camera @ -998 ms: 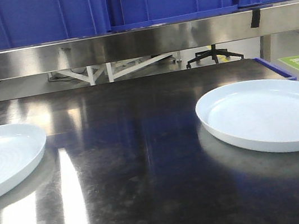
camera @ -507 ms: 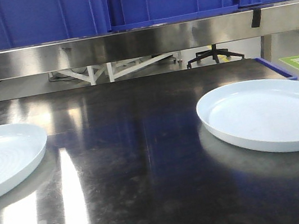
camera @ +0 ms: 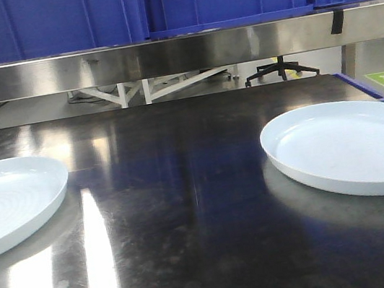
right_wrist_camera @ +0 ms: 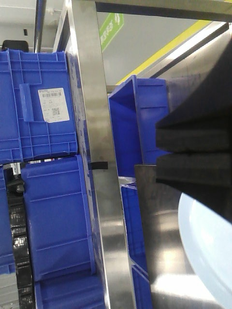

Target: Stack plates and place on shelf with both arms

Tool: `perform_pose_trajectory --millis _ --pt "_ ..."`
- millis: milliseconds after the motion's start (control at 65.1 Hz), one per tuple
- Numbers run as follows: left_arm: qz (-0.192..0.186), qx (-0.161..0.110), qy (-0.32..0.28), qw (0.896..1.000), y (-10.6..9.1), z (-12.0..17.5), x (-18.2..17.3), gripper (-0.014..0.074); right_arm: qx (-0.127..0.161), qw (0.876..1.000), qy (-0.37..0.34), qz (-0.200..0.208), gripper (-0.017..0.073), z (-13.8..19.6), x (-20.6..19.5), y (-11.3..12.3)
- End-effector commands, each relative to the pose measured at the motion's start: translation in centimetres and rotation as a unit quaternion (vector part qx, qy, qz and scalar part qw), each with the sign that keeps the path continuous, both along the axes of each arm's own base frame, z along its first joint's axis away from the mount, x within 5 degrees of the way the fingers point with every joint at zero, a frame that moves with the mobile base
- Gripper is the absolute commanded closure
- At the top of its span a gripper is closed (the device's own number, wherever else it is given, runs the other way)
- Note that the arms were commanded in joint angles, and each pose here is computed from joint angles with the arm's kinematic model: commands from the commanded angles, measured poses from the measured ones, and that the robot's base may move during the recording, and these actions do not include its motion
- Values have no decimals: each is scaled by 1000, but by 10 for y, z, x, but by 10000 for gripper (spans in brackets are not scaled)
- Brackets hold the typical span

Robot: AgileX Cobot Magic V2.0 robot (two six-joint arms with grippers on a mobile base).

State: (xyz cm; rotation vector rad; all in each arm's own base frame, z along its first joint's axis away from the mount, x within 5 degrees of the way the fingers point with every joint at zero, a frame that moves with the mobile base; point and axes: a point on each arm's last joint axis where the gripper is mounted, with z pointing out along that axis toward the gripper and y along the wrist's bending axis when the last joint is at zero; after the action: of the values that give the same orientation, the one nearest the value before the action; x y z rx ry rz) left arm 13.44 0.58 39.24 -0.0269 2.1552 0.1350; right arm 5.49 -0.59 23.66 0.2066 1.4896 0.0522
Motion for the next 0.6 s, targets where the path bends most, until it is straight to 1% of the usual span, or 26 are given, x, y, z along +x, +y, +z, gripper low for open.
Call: perform_pose_trajectory --millis 0,92,169,230,399,583 --pt "-7 4 -55 998 -1 16 2 505 0 1000 -16 1 512 43 7 -1" --pt "-7 4 -55 998 -1 16 2 505 2 998 59 -3 512 75 36 -4" --pt "-8 3 -55 998 -1 16 2 505 3 994 109 -5 512 87 59 -7" --pt "-8 2 -53 999 -1 16 2 505 5 991 132 -5 512 99 77 -9" --pt "-6 2 -46 999 -1 15 1 505 15 986 166 -4 512 115 115 -12" --pt "-7 2 -47 999 -1 15 2 505 16 985 174 -4 512 116 123 -13"
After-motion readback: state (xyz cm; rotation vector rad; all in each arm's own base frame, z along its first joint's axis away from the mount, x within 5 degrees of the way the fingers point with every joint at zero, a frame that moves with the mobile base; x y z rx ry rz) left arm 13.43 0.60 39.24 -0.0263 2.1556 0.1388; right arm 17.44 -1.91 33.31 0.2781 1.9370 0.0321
